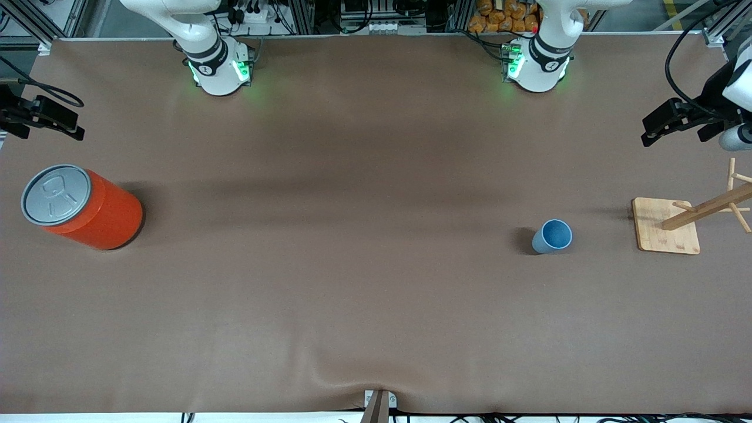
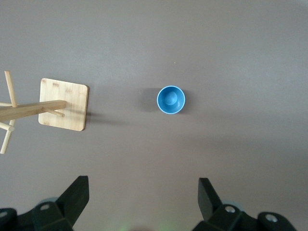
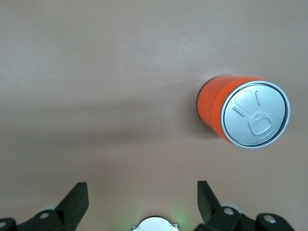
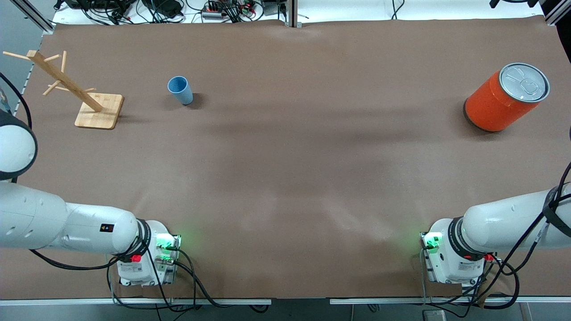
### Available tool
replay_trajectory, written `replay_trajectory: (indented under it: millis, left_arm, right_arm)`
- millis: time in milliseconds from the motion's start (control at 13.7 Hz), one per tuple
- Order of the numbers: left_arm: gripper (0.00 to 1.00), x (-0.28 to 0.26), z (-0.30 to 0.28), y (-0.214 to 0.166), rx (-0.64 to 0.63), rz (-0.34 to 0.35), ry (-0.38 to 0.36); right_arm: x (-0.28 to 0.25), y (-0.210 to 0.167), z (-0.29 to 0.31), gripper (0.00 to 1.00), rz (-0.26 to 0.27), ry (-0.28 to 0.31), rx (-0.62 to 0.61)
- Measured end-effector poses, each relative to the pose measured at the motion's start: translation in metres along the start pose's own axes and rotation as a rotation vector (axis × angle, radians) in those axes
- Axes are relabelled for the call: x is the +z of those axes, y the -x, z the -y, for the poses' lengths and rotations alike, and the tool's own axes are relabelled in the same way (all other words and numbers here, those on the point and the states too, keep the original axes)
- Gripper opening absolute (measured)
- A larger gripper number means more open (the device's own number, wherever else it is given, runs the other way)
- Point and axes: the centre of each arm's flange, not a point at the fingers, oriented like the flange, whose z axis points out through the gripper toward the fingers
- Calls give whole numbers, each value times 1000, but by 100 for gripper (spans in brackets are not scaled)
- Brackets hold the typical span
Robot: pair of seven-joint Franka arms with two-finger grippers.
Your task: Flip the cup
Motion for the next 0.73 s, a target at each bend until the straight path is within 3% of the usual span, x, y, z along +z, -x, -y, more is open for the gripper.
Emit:
replay_trajectory:
  millis: [733]
  left_arm:
    - [100,-13,5,8,46,-25,4]
  right_arm:
    - [0,0,0,100,0,0,0]
